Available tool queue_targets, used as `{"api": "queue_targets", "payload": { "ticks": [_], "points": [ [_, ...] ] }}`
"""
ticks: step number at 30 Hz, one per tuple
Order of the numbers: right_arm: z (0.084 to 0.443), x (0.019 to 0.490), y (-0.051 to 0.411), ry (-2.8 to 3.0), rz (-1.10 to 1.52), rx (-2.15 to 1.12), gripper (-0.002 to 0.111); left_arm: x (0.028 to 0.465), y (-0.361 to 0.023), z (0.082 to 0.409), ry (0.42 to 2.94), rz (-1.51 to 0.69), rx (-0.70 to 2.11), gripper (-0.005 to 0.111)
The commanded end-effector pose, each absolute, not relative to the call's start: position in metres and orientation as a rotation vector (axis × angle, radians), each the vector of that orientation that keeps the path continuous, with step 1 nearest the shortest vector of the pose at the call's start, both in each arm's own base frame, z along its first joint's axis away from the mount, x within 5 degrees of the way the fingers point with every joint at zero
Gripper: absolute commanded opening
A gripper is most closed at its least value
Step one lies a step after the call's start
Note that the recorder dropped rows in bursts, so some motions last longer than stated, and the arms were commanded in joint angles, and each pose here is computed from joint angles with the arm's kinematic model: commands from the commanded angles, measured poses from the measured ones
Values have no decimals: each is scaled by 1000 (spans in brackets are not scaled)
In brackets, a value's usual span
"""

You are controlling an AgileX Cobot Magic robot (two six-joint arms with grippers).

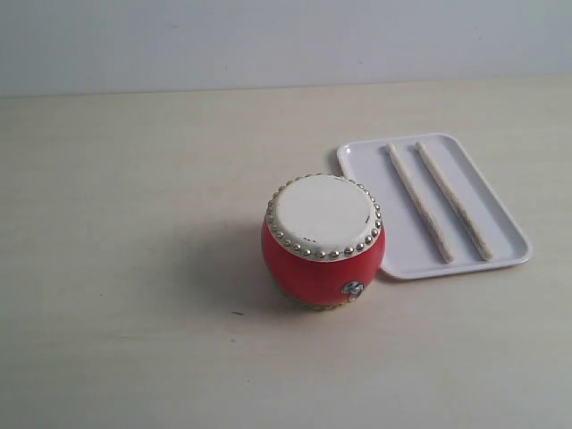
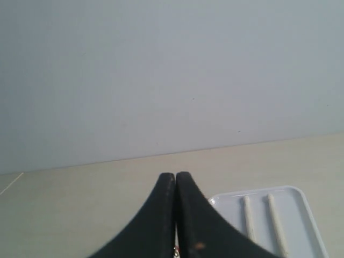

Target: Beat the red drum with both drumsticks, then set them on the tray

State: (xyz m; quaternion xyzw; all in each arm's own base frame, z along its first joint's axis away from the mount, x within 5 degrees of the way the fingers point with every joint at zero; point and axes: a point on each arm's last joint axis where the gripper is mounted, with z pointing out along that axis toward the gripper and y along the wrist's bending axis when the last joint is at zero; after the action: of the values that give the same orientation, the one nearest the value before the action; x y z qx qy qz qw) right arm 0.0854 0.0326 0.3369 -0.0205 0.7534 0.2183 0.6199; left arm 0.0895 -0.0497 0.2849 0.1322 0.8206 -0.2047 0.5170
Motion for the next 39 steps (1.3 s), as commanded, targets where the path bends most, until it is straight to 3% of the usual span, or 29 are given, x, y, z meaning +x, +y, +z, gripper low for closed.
{"api": "queue_targets", "payload": {
  "ticks": [1,12,20,34,39],
  "points": [
    [336,85,32,1722,498,-46,0,83,-39,290,1882,-346,364,0],
    [336,85,32,1722,498,-46,0,38,-9,309,1601,-8,96,0],
    [336,85,32,1722,498,-46,0,30,-7,307,1557,45,48,0],
    [336,85,32,1722,498,-46,0,49,9,223,1669,45,-205,0],
    [336,85,32,1724,498,-47,0,52,7,204,1728,3,-162,0]
  ]
}}
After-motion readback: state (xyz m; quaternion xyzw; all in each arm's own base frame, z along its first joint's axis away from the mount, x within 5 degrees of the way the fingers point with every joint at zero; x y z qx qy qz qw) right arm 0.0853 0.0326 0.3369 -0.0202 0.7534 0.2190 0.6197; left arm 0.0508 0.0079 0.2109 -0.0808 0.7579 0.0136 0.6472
